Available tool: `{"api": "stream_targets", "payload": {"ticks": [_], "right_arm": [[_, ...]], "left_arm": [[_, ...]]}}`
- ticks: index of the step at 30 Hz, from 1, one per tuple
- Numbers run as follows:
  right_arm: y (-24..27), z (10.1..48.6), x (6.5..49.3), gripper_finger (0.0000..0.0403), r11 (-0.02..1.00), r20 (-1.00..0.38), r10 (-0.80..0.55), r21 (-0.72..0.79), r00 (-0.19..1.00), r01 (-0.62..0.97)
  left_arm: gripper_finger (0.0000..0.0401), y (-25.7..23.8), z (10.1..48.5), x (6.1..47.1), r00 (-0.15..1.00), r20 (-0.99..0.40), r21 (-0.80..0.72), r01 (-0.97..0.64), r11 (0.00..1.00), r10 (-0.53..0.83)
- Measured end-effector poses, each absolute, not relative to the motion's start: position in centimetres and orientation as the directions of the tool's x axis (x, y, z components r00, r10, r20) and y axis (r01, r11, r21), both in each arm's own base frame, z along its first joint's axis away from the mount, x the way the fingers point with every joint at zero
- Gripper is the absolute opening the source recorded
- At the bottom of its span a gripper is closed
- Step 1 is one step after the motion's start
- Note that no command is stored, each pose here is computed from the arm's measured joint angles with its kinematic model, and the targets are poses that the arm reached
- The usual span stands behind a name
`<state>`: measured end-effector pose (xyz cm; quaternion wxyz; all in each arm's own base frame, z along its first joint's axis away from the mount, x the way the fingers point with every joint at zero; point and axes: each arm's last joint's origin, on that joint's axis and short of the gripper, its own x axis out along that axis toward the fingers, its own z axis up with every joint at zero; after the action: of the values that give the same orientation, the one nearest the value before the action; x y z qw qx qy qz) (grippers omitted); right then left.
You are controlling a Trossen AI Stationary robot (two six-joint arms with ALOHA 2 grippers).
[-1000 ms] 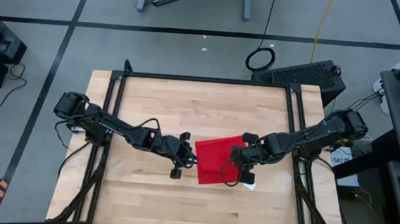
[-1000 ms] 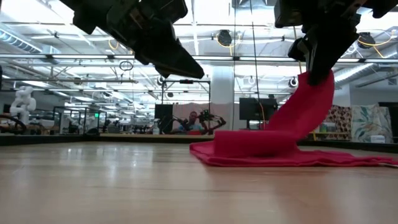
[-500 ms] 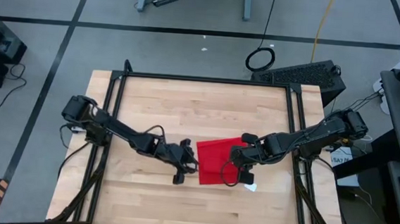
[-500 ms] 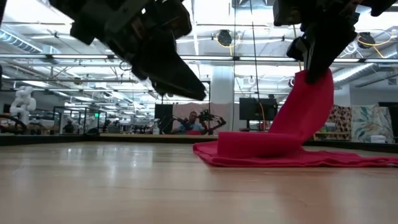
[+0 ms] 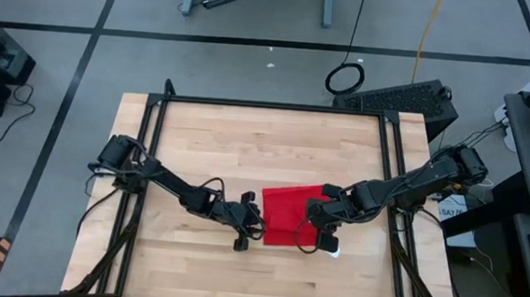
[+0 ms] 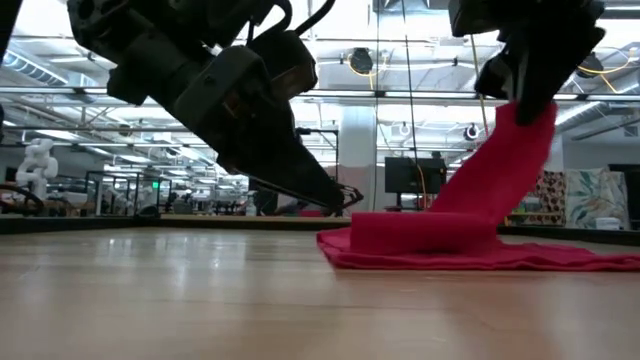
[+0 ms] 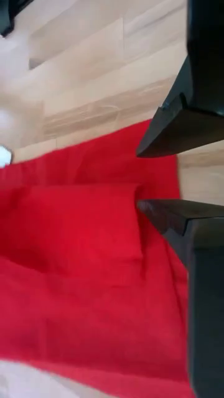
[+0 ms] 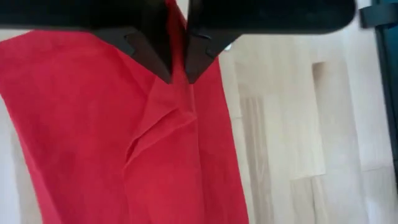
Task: Roll napkin
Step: Fold the red napkin
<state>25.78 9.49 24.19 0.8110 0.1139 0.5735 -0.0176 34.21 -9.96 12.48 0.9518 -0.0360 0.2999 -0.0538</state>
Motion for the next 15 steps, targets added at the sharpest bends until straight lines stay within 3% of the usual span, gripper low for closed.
{"api": "stream_targets", "payload": {"ticks": [15], "right_arm": [[12.5, 23.9, 23.6, 0.0179, 0.964, -0.96, 0.085, 0.147, 0.265, 0.222]], "left_arm": [[0.0112, -11.0, 13.0, 34.3, 0.843, -0.516, -0.181, 0.068, 0.981, -0.154]]}}
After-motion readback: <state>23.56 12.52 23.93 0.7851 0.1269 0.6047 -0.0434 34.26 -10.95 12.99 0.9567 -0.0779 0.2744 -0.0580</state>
